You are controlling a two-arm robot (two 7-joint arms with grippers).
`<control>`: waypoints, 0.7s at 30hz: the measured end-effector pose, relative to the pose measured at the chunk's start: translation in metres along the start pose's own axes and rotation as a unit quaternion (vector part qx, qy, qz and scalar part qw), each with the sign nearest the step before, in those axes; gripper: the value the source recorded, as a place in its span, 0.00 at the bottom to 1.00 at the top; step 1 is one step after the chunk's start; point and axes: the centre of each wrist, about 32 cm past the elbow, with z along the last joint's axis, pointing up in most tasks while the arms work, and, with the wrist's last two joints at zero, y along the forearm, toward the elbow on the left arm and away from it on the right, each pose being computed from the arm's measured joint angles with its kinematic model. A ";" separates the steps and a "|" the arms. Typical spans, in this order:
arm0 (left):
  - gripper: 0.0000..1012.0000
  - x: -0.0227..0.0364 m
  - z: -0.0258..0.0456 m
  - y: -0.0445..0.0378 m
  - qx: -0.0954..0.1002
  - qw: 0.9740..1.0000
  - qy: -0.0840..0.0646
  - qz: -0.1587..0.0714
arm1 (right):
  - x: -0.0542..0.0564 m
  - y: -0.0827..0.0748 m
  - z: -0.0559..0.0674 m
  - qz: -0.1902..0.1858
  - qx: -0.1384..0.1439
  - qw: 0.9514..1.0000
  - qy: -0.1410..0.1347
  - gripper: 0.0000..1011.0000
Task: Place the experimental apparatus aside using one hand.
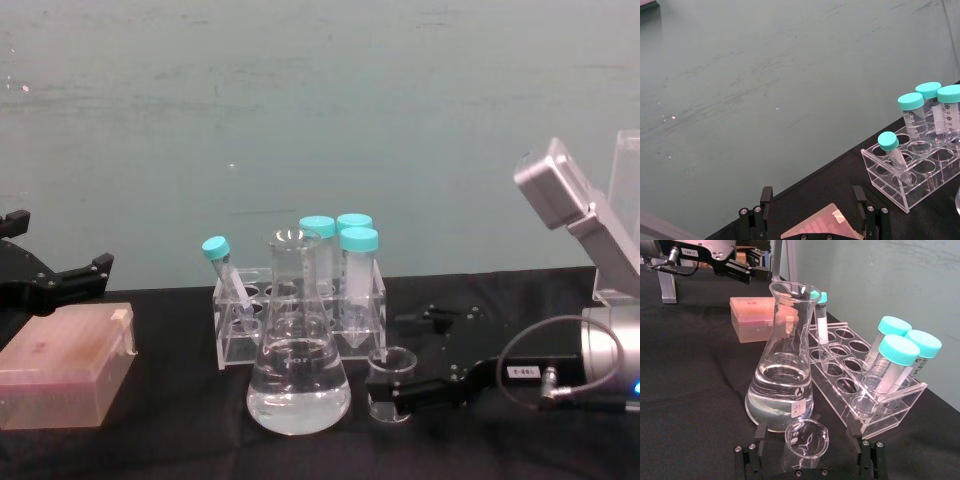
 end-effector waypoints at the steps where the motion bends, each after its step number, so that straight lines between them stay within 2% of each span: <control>1: 0.99 0.0000 0.0000 0.0000 0.000 1.000 0.000 0.000 | 0.000 0.000 0.000 0.000 0.000 1.000 0.000 0.99; 21: 0.99 0.0000 0.0000 0.0000 0.000 1.000 0.000 0.000 | 0.000 0.005 -0.004 0.005 -0.008 1.000 0.004 0.99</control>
